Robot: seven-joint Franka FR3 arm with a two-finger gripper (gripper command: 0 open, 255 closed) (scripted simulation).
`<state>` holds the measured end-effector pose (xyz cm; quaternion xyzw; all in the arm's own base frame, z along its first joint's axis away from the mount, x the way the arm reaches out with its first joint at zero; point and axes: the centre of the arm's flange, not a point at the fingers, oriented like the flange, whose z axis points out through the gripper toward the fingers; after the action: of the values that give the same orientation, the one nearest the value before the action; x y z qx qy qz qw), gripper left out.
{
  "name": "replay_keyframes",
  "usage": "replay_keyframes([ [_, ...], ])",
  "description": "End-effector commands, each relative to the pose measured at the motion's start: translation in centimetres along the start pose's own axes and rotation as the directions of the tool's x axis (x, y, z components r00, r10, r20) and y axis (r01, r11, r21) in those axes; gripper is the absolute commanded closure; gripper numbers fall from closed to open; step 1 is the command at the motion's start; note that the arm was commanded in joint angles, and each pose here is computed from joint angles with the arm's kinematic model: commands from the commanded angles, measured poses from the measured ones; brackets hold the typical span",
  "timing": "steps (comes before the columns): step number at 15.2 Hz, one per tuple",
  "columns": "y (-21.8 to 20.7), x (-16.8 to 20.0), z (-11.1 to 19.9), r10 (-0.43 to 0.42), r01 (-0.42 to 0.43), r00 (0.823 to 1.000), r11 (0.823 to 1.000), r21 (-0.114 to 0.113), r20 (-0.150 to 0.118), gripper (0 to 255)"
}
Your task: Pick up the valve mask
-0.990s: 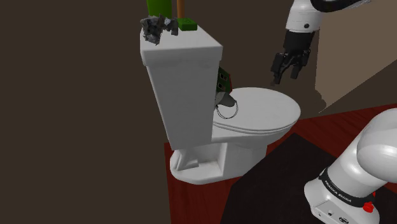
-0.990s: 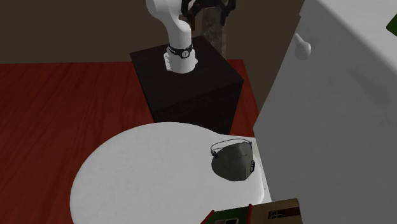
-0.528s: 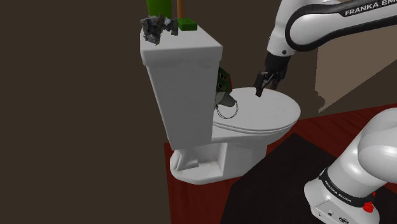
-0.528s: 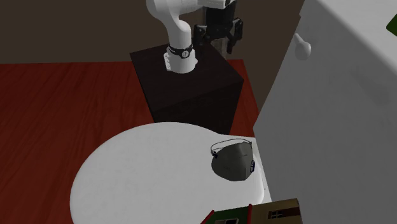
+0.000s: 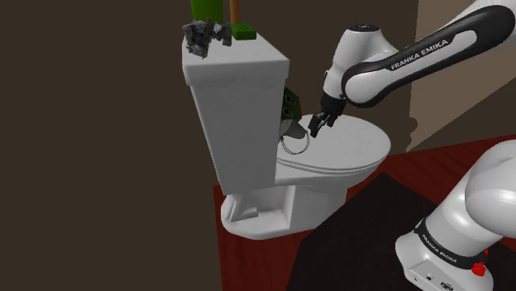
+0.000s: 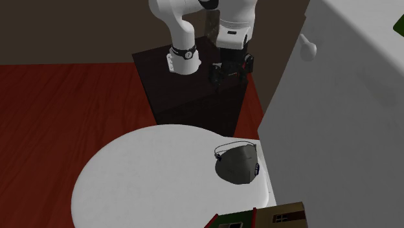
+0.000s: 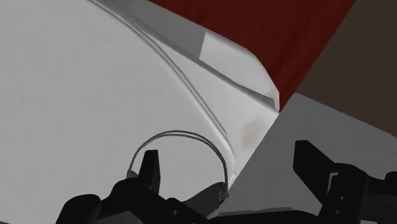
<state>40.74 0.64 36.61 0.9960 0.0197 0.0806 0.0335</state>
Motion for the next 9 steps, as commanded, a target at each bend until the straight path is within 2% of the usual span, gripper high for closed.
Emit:
replay_keyframes([
  [1, -0.6, 1.0, 2.0, -0.028, 0.027, 0.999, 1.000, -0.009, -0.037, 0],
  [9, -2.3, 5.9, 10.1, -0.133, 0.125, 0.977, 0.991, -0.055, -0.164, 0],
])
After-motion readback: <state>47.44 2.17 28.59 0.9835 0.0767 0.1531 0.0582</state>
